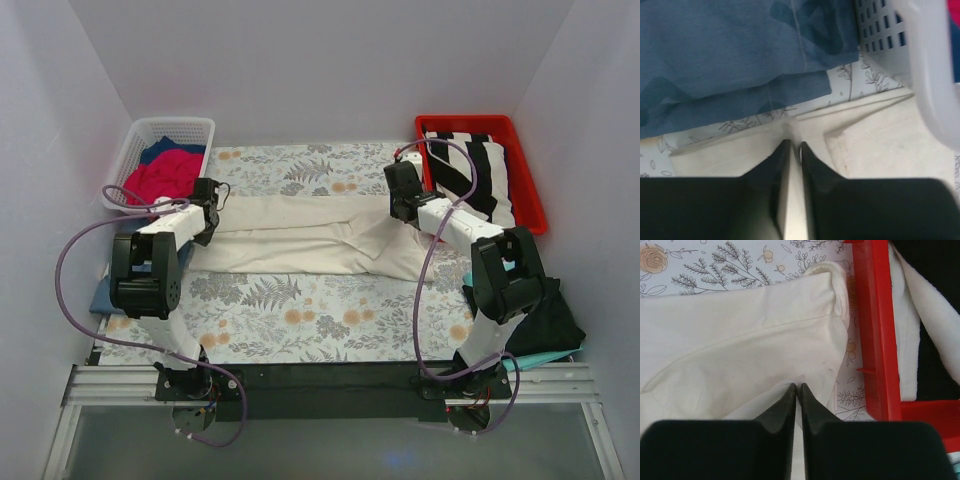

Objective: Fold and stack the t-shirts
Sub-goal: Fold the tshirt

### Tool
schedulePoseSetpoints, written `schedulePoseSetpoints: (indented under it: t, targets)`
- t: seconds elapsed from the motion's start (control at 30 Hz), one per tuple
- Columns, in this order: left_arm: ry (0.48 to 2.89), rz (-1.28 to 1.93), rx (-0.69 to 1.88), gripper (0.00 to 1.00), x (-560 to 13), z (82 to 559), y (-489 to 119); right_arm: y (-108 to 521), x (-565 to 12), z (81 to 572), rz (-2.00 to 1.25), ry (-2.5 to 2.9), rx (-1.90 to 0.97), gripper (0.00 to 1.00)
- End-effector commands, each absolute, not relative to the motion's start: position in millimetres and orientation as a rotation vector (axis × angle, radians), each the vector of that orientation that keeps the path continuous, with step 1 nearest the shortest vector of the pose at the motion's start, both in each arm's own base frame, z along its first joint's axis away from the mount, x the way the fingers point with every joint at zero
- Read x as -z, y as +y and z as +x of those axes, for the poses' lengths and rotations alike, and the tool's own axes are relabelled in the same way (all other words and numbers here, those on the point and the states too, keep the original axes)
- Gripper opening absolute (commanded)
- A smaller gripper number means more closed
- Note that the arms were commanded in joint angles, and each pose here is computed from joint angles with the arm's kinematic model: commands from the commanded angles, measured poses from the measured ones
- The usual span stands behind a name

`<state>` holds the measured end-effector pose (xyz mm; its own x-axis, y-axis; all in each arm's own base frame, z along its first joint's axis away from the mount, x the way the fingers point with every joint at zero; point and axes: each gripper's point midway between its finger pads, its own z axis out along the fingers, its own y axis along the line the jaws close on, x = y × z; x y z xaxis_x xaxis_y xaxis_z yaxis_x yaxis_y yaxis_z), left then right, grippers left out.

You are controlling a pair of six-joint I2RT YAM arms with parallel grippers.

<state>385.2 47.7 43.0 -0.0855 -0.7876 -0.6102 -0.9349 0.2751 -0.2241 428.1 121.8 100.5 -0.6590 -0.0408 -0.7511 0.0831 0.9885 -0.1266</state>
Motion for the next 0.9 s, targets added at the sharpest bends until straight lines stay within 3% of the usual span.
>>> schedulePoseSetpoints:
  t: [0.0, 0.07, 0.17, 0.4, 0.67, 0.87]
  targets:
    - [1.806, -1.51, -0.276, 0.18, -66, 413, 60, 126, -124, 455, 0.022, 2.209, 0.146, 0.19]
    - [1.819, -1.449, -0.252, 0.35, -75, 422, 59, 128, -130, 462, 0.013, 2.195, 0.137, 0.35]
    - [1.776, -1.367, -0.122, 0.47, -101, 444, 52, 129, -141, 469, 0.003, 2.169, 0.133, 0.45]
    - [1.78, -1.208, 0.001, 0.49, -140, 451, 34, 144, -159, 451, -0.022, 2.154, -0.001, 0.47]
    - [1.916, -1.135, 0.077, 0.49, -115, 418, -4, 173, -106, 371, -0.127, 2.296, -0.152, 0.47]
    - [1.973, -1.114, 0.08, 0.49, -98, 398, -17, 190, -87, 337, -0.139, 2.337, -0.262, 0.48]
